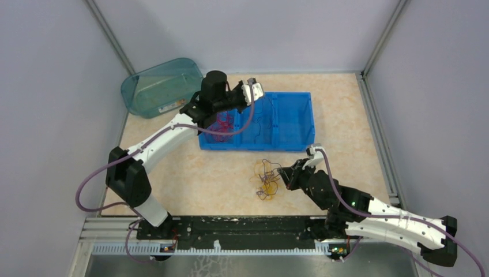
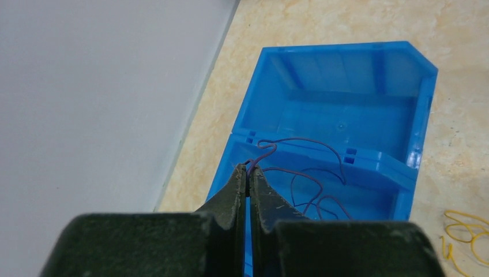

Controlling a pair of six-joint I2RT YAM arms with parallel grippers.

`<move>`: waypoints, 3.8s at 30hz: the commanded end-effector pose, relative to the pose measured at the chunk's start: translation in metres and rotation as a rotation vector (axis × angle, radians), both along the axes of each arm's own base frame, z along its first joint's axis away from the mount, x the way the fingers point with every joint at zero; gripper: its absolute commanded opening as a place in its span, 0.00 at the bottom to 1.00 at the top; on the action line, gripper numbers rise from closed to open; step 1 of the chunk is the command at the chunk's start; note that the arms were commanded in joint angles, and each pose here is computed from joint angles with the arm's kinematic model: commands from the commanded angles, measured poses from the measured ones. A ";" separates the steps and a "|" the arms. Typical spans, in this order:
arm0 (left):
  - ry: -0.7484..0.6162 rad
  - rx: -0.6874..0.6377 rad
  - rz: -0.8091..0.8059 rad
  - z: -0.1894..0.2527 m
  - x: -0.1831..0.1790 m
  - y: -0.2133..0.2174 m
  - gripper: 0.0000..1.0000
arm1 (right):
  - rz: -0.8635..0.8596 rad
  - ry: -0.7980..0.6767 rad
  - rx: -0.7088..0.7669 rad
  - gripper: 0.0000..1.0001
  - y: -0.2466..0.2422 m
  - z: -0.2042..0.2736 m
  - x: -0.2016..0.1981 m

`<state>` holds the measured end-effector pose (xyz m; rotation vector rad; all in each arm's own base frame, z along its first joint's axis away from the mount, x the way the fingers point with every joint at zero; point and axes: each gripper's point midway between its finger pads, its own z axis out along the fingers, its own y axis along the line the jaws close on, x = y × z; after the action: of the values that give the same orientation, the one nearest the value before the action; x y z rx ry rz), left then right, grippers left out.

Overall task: Untangle the cables
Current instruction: Place the cable in the bin, then untie the cable.

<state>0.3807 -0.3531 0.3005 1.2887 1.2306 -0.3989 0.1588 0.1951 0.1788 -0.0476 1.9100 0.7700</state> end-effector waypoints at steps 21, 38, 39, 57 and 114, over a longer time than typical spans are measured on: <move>0.027 0.090 -0.052 0.016 -0.014 0.012 1.00 | 0.011 -0.047 0.077 0.00 0.010 0.043 0.002; 0.398 0.165 -0.602 -0.046 -0.208 0.031 0.88 | 0.125 -0.129 0.145 0.00 0.042 0.086 0.000; 0.414 0.170 -0.609 -0.049 -0.213 0.030 0.87 | 0.128 -0.129 0.143 0.00 0.044 0.087 0.000; 0.536 0.167 -0.506 -0.082 -0.215 0.012 0.23 | 0.157 -0.125 0.115 0.00 0.056 0.086 0.001; 0.397 0.149 -0.627 0.051 -0.254 0.038 0.00 | -0.044 -0.298 -0.054 0.44 0.068 0.109 0.054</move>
<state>0.1507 -0.3202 0.3381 1.7515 1.1954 -0.9609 0.2030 0.2682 0.2488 -0.2098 1.7465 0.6600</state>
